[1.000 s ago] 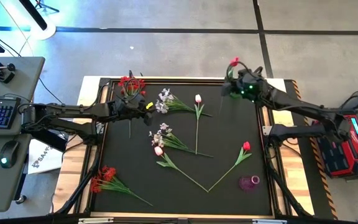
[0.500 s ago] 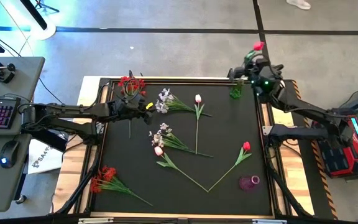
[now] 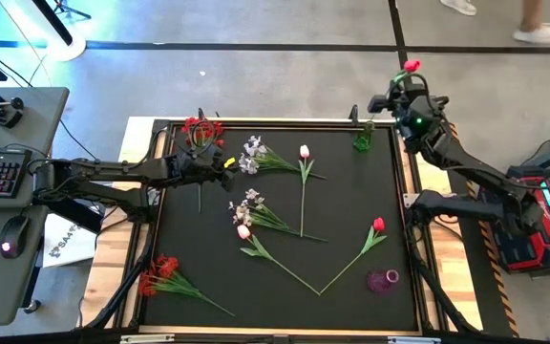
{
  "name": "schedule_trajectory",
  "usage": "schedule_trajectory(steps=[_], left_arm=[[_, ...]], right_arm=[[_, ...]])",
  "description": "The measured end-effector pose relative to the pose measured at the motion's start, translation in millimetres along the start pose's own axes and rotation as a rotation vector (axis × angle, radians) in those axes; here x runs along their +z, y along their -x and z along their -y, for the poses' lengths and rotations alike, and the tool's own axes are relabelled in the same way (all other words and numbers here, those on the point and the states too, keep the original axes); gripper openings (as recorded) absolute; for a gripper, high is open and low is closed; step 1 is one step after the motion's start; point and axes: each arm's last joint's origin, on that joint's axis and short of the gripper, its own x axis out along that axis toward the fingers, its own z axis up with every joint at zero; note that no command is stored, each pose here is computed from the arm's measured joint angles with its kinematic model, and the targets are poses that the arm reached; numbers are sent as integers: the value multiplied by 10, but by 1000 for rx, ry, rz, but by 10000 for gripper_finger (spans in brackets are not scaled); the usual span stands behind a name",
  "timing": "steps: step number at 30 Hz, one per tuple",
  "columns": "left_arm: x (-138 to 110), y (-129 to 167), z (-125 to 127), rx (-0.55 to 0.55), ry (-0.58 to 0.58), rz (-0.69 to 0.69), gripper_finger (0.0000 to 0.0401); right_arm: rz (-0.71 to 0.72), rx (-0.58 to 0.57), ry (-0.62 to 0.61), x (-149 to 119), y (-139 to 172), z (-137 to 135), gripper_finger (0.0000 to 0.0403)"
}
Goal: Sort flowers into vase by color
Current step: Put the top red tulip into the green vase
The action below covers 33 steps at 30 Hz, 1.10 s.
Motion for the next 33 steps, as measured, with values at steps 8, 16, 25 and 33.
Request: schedule_trajectory(steps=[8,16,25,33], left_arm=[[-1,0,0,0,24,0,113],[0,0,0,0,24,0,113],[2,0,-2,9,23,6,113],[2,0,-2,9,56,6,113]], right_arm=[[13,18,-20,41,47,32,0],[10,20,-59,88,162,128,0],[-113,26,-56,-85,82,71,0],[-295,45,-3,-365,-96,-25,37]])
